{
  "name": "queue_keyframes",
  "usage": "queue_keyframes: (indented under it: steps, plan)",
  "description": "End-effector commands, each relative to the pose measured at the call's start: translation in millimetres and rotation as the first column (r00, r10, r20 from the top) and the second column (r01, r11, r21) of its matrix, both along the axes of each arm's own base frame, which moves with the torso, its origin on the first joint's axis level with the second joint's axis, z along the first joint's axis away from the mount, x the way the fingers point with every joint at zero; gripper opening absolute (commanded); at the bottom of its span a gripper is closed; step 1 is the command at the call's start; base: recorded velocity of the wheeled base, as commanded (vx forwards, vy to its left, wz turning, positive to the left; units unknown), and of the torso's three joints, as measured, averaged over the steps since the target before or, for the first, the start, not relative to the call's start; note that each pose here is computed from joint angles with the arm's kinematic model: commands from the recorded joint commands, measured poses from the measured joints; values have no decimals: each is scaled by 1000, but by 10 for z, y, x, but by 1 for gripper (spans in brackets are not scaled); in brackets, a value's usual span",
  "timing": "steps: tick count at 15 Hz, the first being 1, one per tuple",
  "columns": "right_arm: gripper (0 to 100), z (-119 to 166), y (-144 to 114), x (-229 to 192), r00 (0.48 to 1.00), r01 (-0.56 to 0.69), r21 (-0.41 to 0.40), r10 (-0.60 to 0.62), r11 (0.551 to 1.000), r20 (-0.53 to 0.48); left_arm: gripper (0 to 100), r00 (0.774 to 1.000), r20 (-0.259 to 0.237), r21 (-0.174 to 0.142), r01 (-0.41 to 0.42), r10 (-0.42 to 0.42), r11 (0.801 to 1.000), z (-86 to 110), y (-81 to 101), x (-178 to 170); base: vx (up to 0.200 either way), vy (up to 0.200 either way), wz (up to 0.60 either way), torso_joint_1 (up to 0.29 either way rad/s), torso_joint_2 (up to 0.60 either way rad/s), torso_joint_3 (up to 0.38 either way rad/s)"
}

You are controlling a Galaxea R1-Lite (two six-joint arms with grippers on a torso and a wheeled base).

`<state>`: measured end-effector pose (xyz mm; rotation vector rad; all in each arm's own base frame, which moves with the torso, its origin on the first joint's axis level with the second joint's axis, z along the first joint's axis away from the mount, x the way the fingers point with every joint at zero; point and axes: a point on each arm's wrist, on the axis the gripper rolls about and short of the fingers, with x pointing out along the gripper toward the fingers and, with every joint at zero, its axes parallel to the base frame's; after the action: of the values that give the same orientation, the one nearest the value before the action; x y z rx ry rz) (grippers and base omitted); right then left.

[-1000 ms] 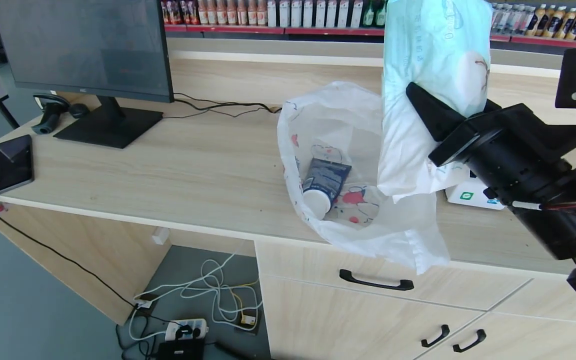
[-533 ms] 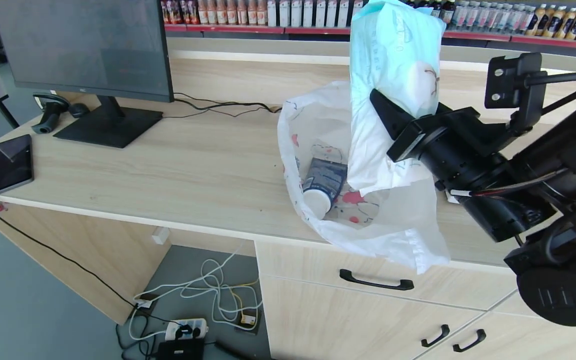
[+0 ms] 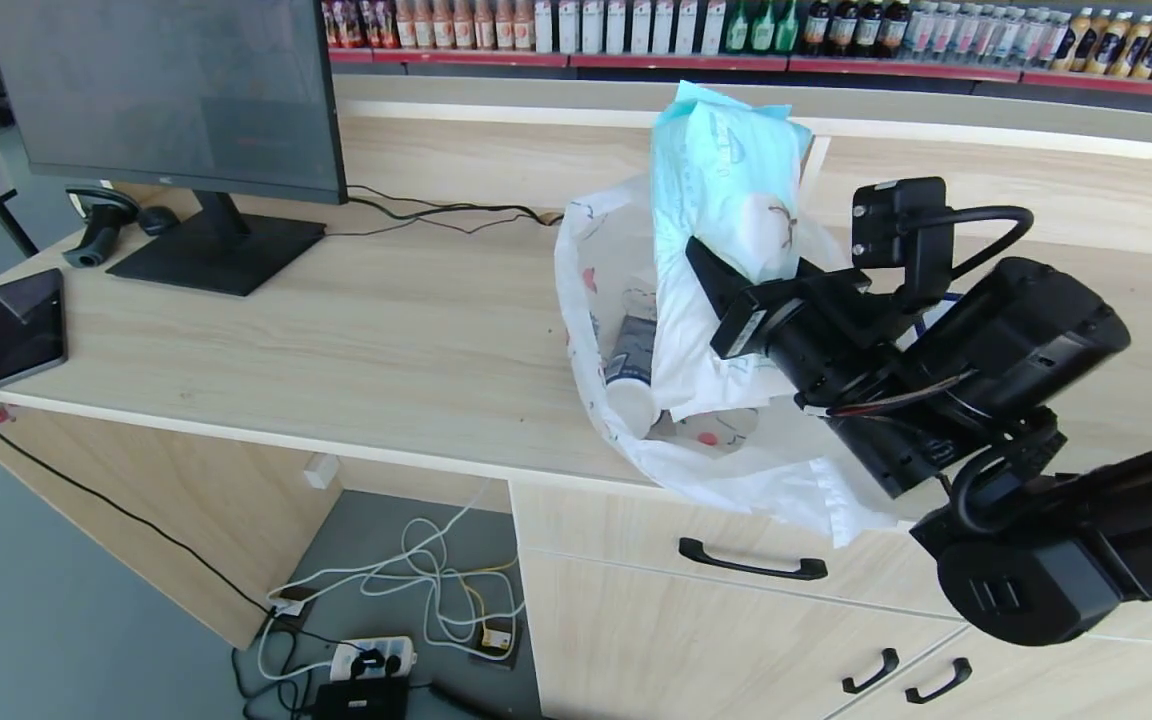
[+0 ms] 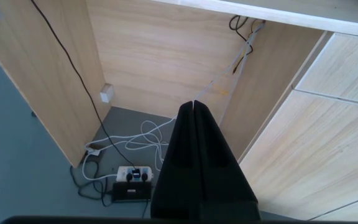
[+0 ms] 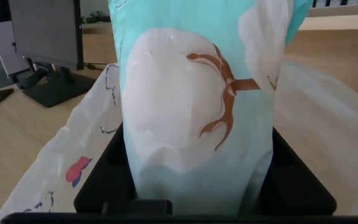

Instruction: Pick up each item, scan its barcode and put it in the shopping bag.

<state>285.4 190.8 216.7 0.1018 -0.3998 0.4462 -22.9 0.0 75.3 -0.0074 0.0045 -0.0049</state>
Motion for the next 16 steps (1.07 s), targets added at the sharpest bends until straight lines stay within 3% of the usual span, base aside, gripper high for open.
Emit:
queue_keyframes:
  steps: [1,9,16]
  plan:
    - [0,-213,19,19,998,-4,-40,1,999,-60,0,1000,0,0,0,0,1000,0,0,0,0,0,0,0,0,0]
    - [0,-296,10,5,994,-10,-58,4,998,-108,0,1000,0,0,0,0,1000,0,0,0,0,0,0,0,0,0]
    - [0,-360,79,132,966,-43,-60,26,997,-259,0,1000,0,0,0,0,1000,0,0,0,0,0,0,0,0,0]
